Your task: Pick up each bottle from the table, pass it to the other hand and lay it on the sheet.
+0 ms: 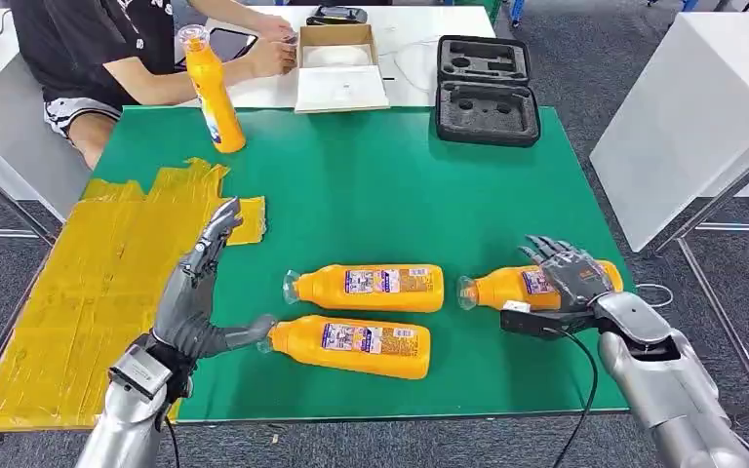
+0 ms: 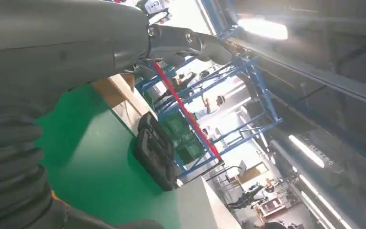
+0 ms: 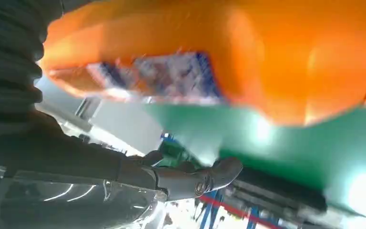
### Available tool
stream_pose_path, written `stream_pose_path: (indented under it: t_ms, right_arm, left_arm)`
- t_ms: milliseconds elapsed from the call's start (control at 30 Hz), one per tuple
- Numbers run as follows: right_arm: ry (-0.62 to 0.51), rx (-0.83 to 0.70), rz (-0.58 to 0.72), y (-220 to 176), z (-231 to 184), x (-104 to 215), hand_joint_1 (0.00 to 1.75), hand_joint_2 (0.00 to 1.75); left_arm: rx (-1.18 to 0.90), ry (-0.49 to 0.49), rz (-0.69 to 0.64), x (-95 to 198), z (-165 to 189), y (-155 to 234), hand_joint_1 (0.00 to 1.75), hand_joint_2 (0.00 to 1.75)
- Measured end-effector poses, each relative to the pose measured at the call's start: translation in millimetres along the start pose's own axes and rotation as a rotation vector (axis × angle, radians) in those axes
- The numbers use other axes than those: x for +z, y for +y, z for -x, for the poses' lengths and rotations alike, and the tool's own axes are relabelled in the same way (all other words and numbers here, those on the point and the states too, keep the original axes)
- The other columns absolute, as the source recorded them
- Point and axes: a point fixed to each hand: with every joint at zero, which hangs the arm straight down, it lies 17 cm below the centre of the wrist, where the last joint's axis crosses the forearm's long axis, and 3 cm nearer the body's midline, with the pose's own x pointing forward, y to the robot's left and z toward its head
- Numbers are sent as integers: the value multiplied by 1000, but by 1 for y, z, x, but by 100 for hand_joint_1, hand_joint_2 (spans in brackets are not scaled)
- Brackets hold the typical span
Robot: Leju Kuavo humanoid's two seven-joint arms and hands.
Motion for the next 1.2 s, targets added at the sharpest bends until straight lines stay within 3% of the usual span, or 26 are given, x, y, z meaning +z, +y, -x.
stream_pose_path:
  t_ms: [233,633,1200]
  right_arm:
    - [75,-26,-141,31,21,-2,0,175]
    - [152,-25,-124,25,49,-10,0,175]
    - [171,-36,-128,26,57,-10,0,175]
  left_arm:
    - [1,19,4,0,7,0,0,175]
    - [12,51,4,4,17,-2,0,175]
    - [17,63,5,6,21,-4,0,175]
